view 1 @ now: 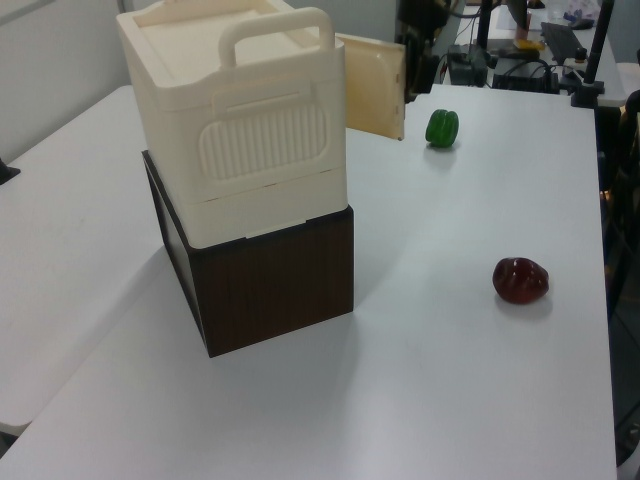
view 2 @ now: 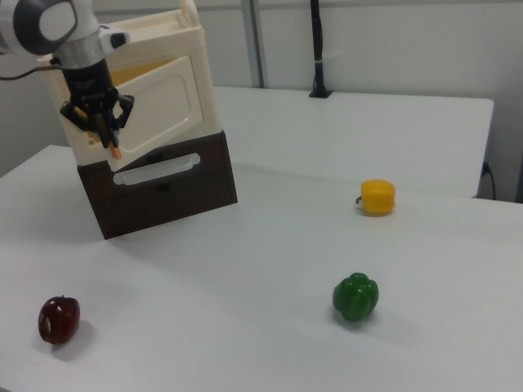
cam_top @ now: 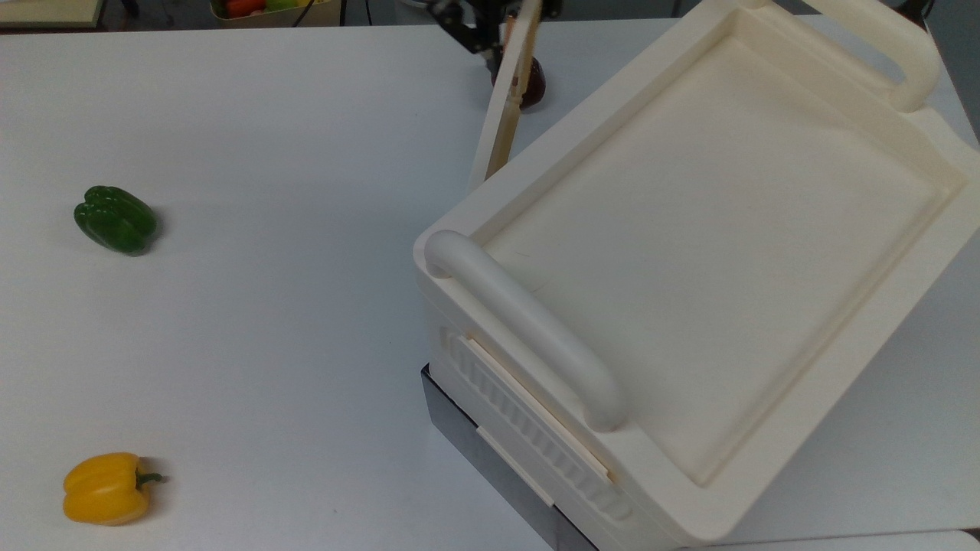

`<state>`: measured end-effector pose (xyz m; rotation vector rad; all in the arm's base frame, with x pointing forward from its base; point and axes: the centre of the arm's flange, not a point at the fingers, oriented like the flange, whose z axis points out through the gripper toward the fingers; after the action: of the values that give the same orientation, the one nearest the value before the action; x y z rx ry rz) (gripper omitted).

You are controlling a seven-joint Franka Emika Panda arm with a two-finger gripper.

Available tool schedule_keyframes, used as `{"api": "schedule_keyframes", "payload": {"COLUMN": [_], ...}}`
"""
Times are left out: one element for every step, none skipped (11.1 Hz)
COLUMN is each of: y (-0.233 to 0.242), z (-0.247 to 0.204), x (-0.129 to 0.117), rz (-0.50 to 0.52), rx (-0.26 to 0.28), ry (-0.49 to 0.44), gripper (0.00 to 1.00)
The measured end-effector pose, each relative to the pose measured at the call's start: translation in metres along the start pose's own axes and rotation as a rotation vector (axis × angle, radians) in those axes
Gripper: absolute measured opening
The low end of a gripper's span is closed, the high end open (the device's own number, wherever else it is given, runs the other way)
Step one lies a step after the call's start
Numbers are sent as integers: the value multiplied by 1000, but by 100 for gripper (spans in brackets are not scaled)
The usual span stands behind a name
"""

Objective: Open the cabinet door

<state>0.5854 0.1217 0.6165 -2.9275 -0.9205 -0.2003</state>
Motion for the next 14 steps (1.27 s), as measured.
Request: {"api": "schedule_keyframes", "payload": {"y": [20, 31, 41, 57, 74, 90, 103, 115, 125, 137, 146, 152, 153, 154], "z": [-16, -27, -32, -34, -34, -33, -33, -32, -33, -34, -36, -36, -36, -35], "x": [-24, -42, -56, -68, -79, -90, -100, -111, -122, -134, -141, -147, -148, -149], "rz": [47, 78, 105, 140, 176, 211, 240, 265, 291, 336, 403, 503, 571, 613], "rx": [10, 21, 28, 30, 28, 26, 19, 6, 1, 0, -4, -12, -17, -20], "ry": [-30, -53, -79, -92, -98, -101, -109, -131, -149, -155, -155, -155, -156, -158], "gripper": [10, 7, 15, 30, 43, 59, 74, 90, 100, 100, 100, 100, 100, 100]}}
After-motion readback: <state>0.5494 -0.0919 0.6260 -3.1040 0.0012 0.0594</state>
